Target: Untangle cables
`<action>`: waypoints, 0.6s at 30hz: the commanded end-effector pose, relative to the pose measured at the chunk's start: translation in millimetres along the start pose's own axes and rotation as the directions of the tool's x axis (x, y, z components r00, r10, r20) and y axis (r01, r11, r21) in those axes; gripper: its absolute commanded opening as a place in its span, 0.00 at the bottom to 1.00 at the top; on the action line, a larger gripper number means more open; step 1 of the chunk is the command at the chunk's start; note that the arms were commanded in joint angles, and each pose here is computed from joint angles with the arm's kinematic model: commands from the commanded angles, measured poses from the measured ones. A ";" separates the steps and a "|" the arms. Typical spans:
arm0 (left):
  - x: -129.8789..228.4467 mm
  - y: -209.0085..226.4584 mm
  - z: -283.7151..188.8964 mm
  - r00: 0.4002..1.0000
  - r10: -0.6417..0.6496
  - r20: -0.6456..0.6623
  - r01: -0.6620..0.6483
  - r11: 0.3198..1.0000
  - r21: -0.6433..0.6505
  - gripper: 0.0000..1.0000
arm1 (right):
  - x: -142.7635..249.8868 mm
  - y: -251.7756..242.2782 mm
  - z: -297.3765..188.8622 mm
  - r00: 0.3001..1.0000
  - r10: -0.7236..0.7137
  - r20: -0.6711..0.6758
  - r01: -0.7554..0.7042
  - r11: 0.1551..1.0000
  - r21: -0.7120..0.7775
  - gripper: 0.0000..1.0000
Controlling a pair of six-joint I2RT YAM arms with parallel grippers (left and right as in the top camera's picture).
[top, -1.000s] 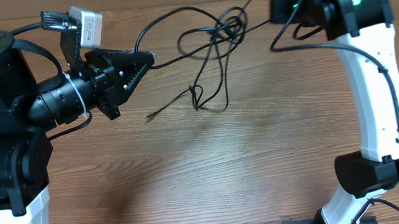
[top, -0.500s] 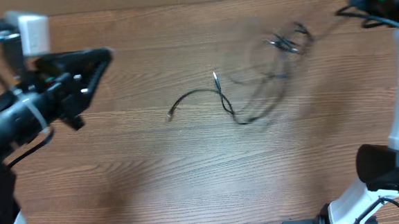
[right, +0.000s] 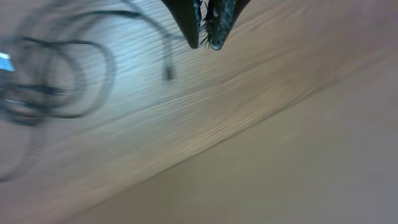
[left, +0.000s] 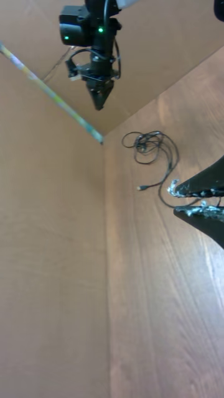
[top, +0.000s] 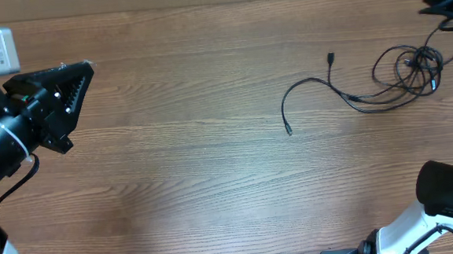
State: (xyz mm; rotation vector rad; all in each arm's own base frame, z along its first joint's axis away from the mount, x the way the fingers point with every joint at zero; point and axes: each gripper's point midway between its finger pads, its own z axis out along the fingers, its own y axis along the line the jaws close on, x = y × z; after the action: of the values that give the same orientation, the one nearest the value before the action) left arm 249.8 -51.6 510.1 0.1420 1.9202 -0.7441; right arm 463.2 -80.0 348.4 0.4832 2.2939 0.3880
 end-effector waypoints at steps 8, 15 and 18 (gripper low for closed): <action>39.1 -9.6 10.1 0.983 0.089 -0.159 -0.077 0.994 0.083 0.22 | 21.7 35.9 9.7 0.991 -0.126 -0.055 0.123 0.991 -0.045 0.45; 62.9 -6.0 28.1 0.953 0.109 -0.281 -0.098 0.994 0.053 0.23 | 24.1 4.5 12.2 0.993 -0.096 -0.074 0.103 0.990 0.093 0.91; 70.5 -3.0 37.5 0.939 0.121 -0.322 -0.112 0.993 0.048 0.23 | 33.0 -7.0 24.7 0.990 -0.079 -0.113 0.093 0.989 0.119 0.92</action>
State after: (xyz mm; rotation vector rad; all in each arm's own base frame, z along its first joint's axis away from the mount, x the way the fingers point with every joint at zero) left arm 234.3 -92.3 457.2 0.3832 2.1317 -0.7800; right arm 457.5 -53.2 329.9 0.3829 2.4000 0.3056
